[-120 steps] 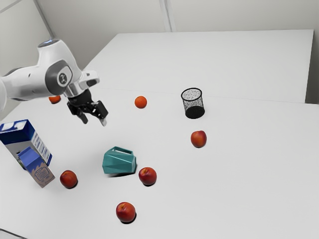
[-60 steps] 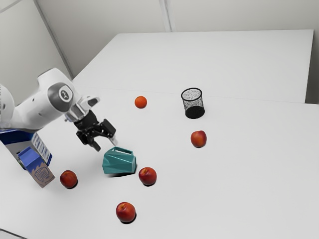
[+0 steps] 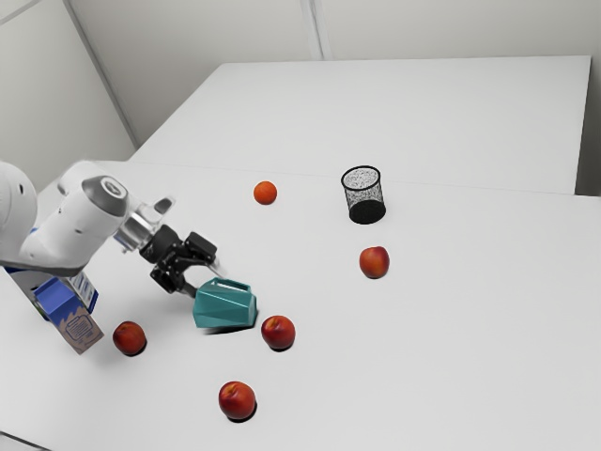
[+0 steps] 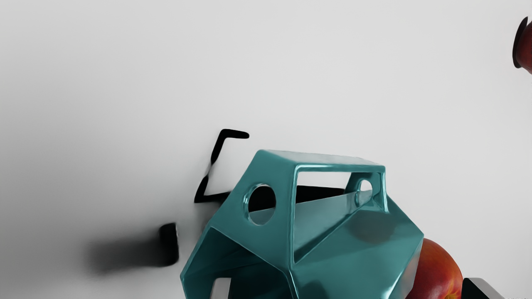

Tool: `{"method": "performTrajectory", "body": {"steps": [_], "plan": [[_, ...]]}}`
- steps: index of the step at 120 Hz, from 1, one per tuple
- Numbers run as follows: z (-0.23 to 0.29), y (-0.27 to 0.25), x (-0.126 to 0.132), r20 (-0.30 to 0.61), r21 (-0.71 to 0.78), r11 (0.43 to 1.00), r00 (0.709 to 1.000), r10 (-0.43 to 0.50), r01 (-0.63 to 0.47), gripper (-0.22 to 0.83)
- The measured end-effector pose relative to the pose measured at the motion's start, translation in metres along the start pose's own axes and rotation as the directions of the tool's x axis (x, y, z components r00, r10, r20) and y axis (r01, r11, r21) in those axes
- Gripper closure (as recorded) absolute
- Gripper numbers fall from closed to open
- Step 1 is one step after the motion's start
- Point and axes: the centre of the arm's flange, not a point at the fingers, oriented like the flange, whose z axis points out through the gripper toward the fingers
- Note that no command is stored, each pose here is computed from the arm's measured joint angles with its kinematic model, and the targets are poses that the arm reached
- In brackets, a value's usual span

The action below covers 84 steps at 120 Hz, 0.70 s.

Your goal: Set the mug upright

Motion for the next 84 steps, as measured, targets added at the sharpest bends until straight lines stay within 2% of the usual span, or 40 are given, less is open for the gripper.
{"method": "performTrajectory", "body": {"steps": [20, 44, 55, 74, 84], "plan": [[0.004, -0.004, -0.002, 0.009, -0.06, 0.998, 1.0, 0.004, -0.003, 0.02], [0.011, -0.005, -0.006, 0.016, -0.109, 0.994, 1.0, 0.014, -0.012, 0.13], [0.013, -0.006, -0.007, 0.018, -0.12, 0.993, 1.0, 0.022, -0.02, 0.23], [0.014, -0.005, -0.008, 0.017, -0.128, 0.991, 0.999, 0.039, -0.037, 0.52], [0.014, -0.005, -0.008, 0.014, -0.131, 0.99, 0.999, 0.046, -0.044, 0.58]]}}
